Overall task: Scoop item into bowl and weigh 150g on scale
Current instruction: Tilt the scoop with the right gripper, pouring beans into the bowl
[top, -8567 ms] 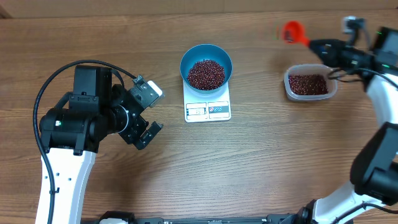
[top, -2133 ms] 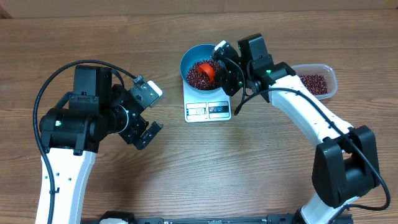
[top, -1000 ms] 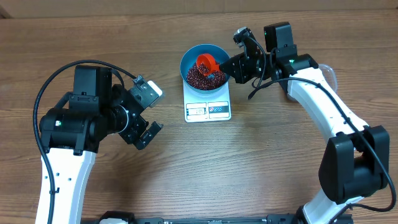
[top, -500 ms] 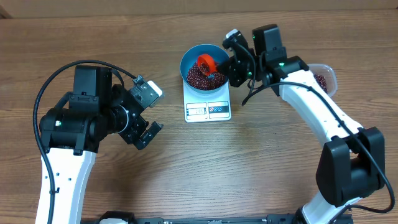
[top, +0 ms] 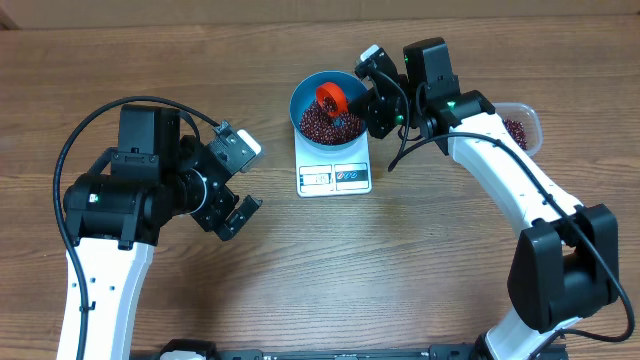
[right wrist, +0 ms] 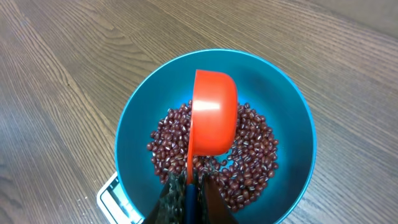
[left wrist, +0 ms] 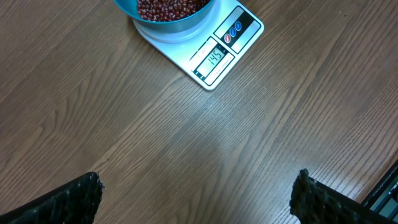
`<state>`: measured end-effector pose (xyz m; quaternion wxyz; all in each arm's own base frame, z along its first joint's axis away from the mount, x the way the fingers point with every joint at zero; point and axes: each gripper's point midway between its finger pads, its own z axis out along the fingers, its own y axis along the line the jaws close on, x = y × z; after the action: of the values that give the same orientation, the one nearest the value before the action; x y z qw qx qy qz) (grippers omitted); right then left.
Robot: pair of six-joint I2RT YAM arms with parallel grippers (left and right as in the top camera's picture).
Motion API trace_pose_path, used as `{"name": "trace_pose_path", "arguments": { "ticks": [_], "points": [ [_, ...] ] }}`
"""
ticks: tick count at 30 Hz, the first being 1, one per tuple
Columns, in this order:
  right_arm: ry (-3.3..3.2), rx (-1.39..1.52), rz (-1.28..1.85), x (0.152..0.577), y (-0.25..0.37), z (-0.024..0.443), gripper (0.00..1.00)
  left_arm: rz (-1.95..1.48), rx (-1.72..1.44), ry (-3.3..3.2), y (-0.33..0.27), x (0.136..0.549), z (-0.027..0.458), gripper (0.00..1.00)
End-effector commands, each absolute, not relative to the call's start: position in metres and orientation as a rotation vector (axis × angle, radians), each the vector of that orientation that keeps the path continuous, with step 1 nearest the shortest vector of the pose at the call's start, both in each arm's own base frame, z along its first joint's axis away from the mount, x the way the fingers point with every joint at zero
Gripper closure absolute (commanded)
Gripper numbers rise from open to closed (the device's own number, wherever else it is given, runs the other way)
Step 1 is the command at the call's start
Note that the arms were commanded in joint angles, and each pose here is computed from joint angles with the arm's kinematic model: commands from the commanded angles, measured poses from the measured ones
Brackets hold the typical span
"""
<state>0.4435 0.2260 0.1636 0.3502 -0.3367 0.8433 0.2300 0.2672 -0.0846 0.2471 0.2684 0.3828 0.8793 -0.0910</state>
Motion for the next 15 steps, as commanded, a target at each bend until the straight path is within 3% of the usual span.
{"name": "trace_pose_path", "arguments": {
  "ticks": [1, 15],
  "points": [
    [2.089, -0.909, 0.551, 0.446, 0.225, 0.1907, 0.96, -0.253, 1.025, 2.382, -0.0852, 0.2668, 0.2449, 0.0],
    [2.089, -0.911, 0.553, 0.4457, 0.2251, 0.1906, 0.96, -0.253, 1.025, 2.383, -0.0852, 0.2668, 0.2449, 0.0]
  ]
}}
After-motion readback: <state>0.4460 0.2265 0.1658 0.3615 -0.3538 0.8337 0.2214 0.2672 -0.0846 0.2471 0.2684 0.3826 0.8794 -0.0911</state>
